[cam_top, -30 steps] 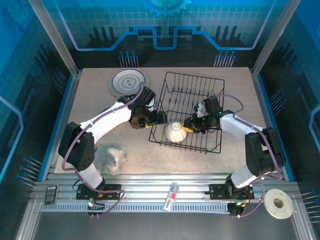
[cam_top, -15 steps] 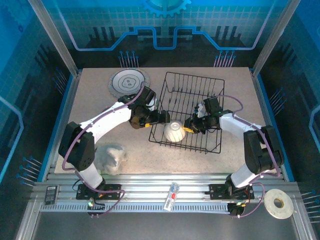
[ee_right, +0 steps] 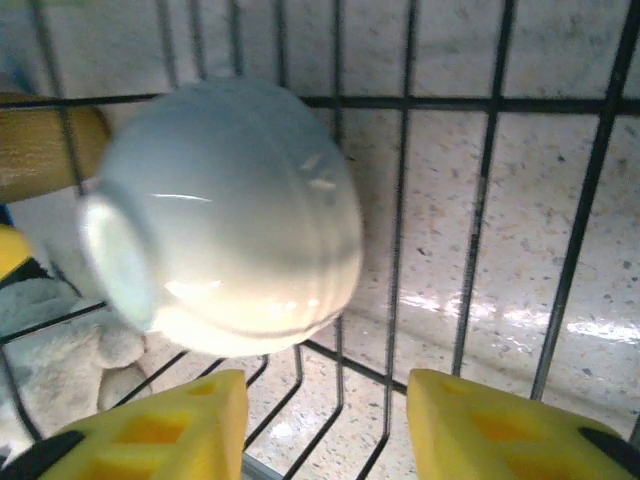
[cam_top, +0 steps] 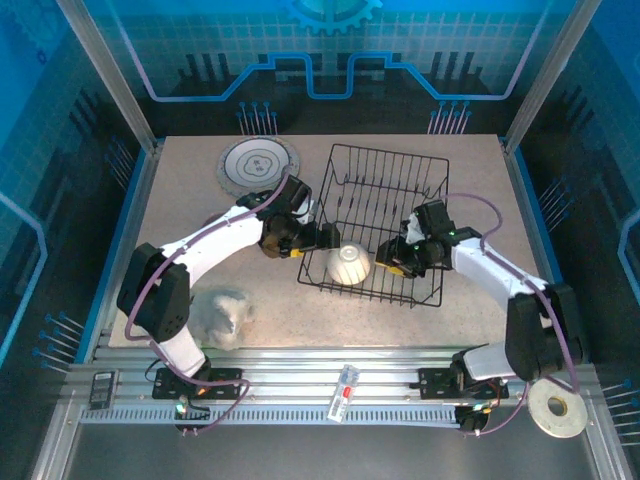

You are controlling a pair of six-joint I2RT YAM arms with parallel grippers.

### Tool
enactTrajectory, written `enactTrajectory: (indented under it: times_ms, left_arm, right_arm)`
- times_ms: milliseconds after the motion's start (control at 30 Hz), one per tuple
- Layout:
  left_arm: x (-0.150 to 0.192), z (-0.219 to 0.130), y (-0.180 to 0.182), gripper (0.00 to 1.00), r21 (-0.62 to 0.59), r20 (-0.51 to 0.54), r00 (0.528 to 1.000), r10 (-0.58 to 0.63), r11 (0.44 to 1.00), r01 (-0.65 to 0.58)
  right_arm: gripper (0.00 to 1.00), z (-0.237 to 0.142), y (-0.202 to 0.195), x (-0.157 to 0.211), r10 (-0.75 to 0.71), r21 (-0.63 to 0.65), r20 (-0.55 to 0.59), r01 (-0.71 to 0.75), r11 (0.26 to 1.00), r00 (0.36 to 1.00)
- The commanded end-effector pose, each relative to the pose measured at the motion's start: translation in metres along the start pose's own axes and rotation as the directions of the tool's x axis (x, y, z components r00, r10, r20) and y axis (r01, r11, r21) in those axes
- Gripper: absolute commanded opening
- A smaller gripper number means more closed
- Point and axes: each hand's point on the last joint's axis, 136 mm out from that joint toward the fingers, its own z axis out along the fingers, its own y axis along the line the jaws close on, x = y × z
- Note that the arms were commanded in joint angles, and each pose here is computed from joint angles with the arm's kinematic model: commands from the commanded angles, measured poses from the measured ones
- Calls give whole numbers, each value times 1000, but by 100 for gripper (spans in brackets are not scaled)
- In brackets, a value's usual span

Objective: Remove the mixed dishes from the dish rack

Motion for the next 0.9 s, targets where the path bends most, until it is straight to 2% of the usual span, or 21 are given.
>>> enactTrajectory:
  times_ms: [0, 233, 500, 633, 867]
  left_arm:
    - [6, -4, -9, 94, 45, -8, 1000, 19, 999, -19]
    - [6, -1, -9, 88, 48, -18, 1000, 8, 999, -7]
    - [7, -1, -8, 85, 48, -19, 1000, 0, 999, 1]
    - [9, -1, -7, 85, 46, -20, 1000, -3, 999, 4]
    - [4, -10, -9, 85, 39, 3, 1000, 3, 999, -3]
  right_arm:
    - [57, -11, 15, 2, -75, -8, 19, 75, 997, 997]
    - [67, 2, 34, 0, -147, 10, -16, 147, 989, 989]
    - [81, 23, 34, -3, -181, 57, -69, 185, 981, 981]
    - [85, 33, 34, -5, -193, 79, -95, 201, 976, 977]
    - [83, 47, 17, 0, -166, 117, -129, 181, 976, 978]
